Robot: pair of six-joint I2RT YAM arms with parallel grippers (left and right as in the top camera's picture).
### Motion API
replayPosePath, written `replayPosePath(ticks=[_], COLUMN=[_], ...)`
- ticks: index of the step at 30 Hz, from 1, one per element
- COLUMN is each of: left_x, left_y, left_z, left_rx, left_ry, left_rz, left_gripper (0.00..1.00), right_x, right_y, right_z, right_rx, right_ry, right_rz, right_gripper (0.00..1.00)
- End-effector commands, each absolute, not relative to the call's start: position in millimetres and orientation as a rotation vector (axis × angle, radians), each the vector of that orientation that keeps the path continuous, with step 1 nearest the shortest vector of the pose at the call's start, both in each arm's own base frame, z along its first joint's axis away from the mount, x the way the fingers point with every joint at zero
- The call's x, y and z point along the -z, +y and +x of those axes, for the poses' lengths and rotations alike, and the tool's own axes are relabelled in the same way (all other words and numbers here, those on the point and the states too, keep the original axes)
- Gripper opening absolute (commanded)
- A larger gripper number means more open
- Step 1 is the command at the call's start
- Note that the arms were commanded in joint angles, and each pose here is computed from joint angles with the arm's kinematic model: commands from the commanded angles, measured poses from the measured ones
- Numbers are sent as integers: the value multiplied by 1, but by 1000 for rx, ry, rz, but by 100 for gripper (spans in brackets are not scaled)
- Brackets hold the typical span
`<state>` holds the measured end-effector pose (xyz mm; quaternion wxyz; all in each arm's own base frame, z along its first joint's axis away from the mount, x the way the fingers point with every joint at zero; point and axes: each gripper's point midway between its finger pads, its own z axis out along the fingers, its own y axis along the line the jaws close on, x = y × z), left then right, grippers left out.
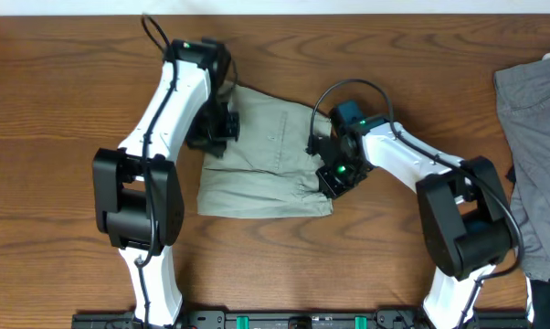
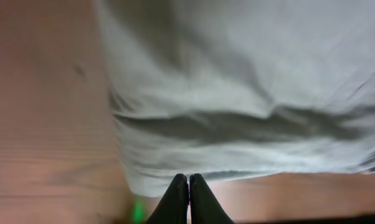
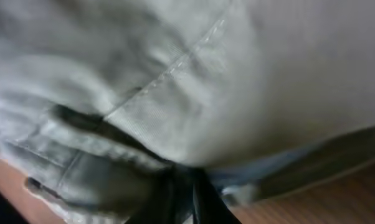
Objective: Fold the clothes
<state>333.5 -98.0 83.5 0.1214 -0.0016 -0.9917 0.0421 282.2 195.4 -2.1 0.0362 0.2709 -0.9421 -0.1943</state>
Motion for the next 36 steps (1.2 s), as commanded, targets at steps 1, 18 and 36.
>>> replayPosePath(ticks=[1,18,36], left_x=[-66,-7,-136], left_y=[-111,-97,-90], left_z=[309,222,344], left_rx=[-231,-167,-290], left_ry=[-2780,-2539,-3378], left_rz=[24,56,-30], left_gripper=[6,6,6], right_x=[15,15,-85], right_y=[174,178,213], right_z=[294,304,350], right_rx=[381,400,744], right_ry=[-2969,-3013,-3245], right_rz=[698,681,912], right_gripper=[10,11,9])
